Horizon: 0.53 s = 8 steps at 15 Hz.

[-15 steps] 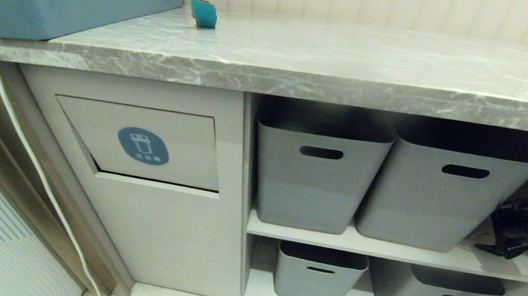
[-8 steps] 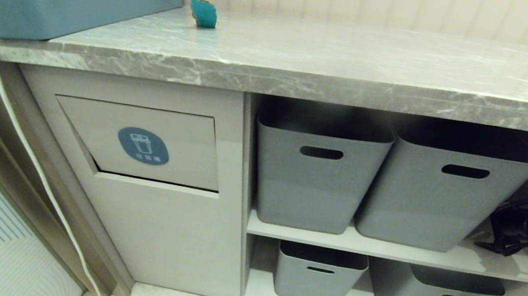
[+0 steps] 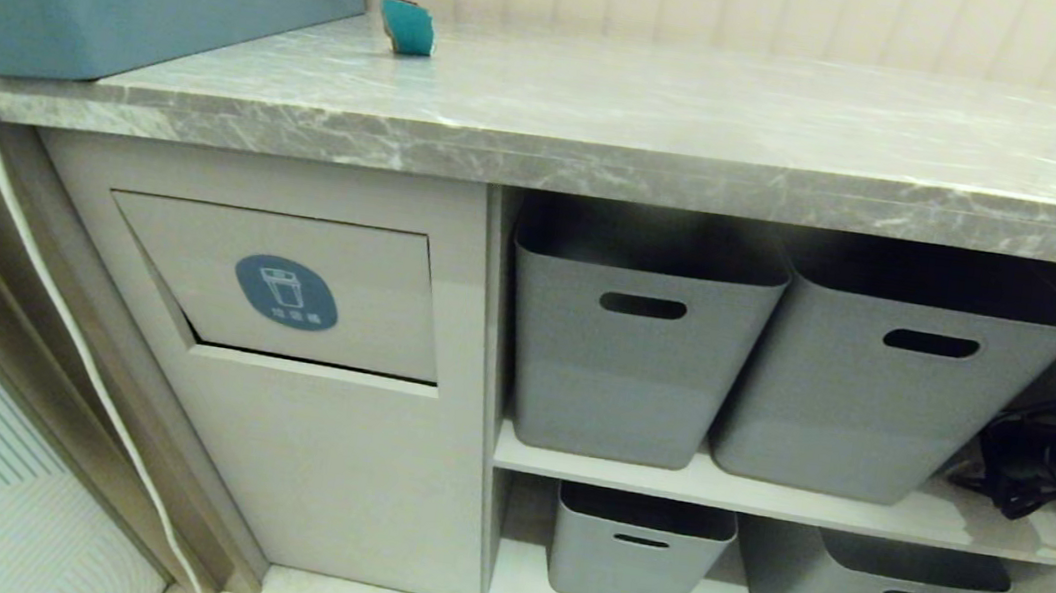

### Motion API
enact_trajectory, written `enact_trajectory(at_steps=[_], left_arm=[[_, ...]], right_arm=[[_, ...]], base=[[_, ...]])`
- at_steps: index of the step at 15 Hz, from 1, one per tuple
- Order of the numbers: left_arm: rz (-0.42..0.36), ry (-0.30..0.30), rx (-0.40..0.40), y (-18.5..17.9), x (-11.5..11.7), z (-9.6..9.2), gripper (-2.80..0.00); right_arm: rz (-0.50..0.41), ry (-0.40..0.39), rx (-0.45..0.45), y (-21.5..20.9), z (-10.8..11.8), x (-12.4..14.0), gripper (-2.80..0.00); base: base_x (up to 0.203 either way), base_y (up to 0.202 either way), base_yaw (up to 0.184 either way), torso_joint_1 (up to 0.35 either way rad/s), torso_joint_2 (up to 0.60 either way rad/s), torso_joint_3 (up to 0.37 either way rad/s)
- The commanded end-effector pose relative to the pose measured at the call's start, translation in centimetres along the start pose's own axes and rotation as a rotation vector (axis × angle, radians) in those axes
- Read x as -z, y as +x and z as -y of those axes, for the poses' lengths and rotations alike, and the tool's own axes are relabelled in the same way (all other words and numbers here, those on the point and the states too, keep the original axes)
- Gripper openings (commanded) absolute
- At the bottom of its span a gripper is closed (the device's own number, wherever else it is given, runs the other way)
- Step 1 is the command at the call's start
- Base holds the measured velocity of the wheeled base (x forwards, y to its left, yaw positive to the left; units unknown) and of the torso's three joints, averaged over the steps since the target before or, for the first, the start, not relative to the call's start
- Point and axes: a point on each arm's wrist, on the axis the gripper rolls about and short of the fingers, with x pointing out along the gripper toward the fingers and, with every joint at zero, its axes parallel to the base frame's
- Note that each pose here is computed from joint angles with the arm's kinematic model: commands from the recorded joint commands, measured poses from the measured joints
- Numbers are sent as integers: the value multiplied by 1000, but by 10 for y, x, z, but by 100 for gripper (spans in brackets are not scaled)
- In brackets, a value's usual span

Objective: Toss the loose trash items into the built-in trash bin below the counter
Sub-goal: Pick up the garbage

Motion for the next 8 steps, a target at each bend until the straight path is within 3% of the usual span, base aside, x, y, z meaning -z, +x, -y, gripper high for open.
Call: enact_trajectory(at_steps=[1, 8], left_arm=[[-3, -1, 0, 0, 0, 0, -280], [-4, -1, 0, 0, 1, 0, -280]], right_arm=[[-4, 7, 3, 1, 2, 0, -280], [30, 12, 32, -3, 7, -2, -280]], base=[[0, 0, 0, 0, 0, 0], [0, 0, 0, 0, 0, 0]])
